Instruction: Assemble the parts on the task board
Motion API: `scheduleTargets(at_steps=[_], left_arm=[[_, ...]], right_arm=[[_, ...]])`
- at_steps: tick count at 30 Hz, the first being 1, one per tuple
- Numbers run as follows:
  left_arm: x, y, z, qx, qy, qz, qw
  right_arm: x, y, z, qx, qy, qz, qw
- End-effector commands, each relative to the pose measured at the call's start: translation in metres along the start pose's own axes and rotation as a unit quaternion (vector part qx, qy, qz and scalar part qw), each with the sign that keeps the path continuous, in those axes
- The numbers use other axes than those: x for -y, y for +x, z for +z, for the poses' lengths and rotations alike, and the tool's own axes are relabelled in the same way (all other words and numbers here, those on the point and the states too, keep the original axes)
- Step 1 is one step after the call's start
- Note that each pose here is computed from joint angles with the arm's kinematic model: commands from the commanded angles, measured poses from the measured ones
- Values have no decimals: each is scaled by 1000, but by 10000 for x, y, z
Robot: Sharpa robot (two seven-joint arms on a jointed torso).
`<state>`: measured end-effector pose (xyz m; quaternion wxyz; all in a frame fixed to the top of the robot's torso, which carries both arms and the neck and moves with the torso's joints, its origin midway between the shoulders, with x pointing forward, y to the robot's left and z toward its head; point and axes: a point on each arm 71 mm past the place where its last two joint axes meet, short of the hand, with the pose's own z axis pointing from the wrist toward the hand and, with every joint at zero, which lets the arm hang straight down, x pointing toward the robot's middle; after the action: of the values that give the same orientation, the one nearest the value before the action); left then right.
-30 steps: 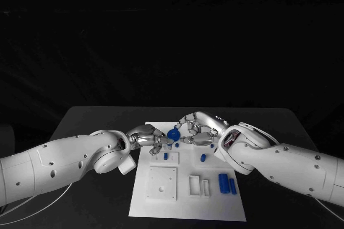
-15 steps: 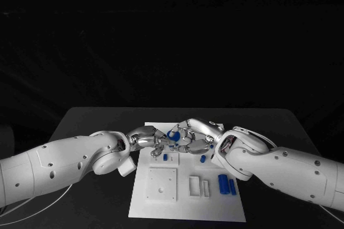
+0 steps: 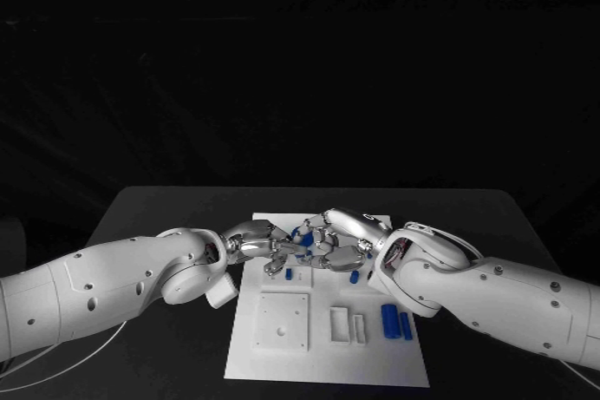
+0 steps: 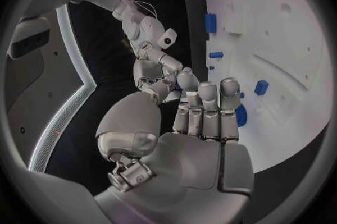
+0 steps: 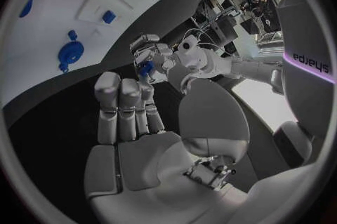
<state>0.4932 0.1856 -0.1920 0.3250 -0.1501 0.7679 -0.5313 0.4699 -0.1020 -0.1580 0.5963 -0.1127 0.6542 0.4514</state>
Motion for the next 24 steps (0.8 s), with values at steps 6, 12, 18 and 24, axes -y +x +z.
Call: scheduleTargets(at_steps=[6, 12, 18, 24], left_arm=[[25, 20, 2, -13, 11, -7, 1000], [30, 27, 1, -17, 13, -8, 1000], [35, 35, 0, -20, 16, -9, 1000], [39, 32, 0, -17, 18, -14, 1000]], right_arm=[[-1, 15, -6, -7, -8, -9, 1000], [21, 11, -5, -4, -3, -17, 1000], [24, 7, 1, 1, -2, -28, 1000], [18, 25, 2, -1, -3, -31, 1000]])
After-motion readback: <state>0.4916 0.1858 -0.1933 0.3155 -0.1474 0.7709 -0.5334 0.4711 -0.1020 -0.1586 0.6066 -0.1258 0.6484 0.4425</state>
